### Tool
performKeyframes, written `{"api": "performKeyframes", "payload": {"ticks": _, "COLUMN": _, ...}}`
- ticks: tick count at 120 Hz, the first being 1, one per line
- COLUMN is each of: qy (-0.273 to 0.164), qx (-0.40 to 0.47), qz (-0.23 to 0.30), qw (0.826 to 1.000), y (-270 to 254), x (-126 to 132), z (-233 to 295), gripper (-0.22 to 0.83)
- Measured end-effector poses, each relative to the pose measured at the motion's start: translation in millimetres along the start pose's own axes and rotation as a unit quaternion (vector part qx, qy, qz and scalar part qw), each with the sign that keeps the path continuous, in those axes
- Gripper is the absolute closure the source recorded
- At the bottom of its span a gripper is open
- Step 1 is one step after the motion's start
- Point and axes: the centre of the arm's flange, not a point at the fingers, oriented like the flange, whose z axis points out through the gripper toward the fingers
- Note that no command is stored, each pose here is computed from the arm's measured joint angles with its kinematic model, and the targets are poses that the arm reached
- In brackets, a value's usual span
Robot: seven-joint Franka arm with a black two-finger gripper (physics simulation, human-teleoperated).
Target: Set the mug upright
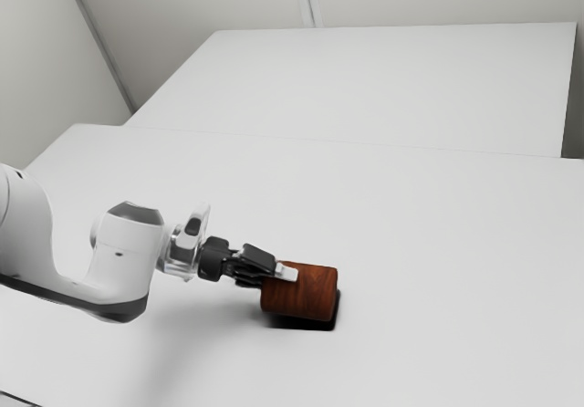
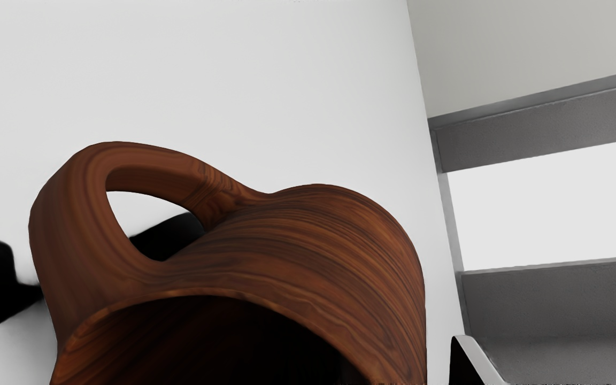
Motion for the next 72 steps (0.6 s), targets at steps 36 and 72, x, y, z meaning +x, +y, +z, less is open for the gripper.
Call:
{"api": "performKeyframes", "payload": {"ticks": 36, "qy": 0.011, "qx": -0.007, "qz": 0.067, "qw": 0.998, "y": 26, "x": 7, "z": -6, "gripper": 0.74}}
{"api": "performKeyframes", "payload": {"ticks": 72, "qy": -0.036, "qx": 0.033, "qz": 0.214, "qw": 0.976, "y": 112, "x": 55, "z": -11, "gripper": 0.77}}
